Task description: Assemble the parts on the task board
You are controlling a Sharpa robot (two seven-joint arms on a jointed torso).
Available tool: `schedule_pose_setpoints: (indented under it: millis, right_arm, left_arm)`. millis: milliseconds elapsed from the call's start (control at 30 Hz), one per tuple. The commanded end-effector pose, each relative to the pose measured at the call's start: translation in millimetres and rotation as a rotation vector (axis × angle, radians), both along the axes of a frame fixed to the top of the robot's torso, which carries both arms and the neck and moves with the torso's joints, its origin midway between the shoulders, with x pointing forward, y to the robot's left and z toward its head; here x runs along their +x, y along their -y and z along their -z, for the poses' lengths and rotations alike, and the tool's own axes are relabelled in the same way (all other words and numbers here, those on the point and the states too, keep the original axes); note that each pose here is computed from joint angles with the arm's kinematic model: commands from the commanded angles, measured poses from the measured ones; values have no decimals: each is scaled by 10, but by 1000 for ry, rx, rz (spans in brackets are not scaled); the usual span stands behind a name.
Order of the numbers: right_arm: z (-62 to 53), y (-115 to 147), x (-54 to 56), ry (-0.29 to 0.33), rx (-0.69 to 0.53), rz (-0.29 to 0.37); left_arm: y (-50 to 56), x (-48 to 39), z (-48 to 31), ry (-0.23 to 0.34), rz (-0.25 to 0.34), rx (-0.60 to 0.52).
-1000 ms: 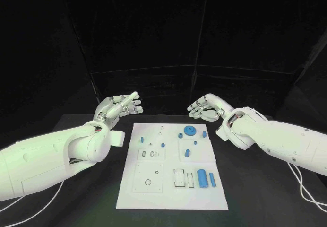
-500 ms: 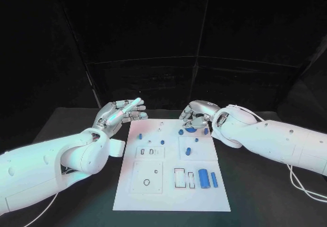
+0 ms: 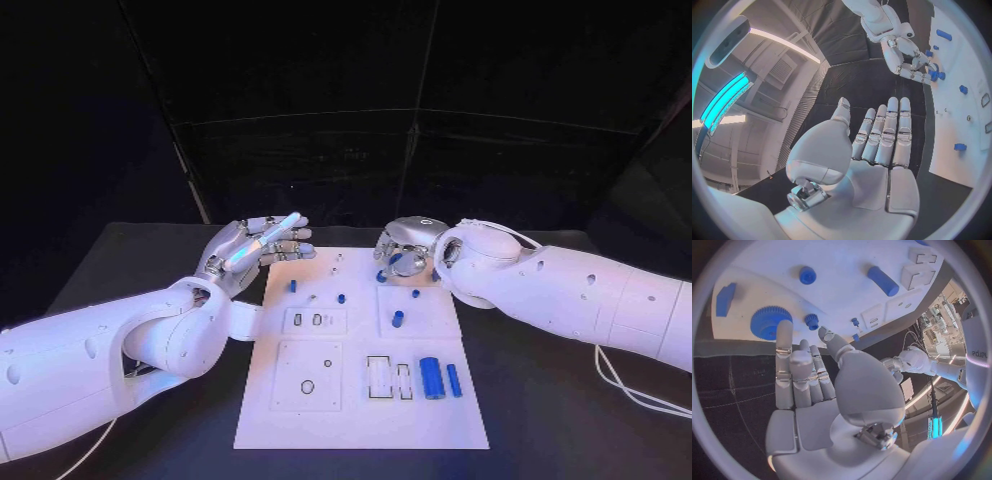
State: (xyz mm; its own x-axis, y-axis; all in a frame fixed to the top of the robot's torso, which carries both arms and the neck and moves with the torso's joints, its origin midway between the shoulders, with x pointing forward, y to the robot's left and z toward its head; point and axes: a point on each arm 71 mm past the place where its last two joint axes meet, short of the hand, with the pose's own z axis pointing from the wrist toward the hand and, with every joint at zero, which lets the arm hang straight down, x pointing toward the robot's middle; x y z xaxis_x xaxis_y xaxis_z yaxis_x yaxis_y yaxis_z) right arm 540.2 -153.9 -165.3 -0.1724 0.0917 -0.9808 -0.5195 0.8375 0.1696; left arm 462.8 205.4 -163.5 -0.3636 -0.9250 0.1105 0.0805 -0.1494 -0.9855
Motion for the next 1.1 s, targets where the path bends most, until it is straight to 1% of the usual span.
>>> schedule_pose_setpoints:
  millis: [33, 300, 767, 1100]
  right_arm:
    - [28, 8, 16, -30, -79, 25]
    - [51, -23, 6, -57, -111, 22]
    - [76, -53, 30, -76, -126, 18]
    - [80, -87, 47, -81, -113, 14]
  left_arm:
    - [20, -12, -24, 16, 25, -6]
    - [15, -19, -27, 13, 27, -6]
    - [25, -21, -29, 12, 35, -9]
    - [26, -20, -31, 14, 35, -10]
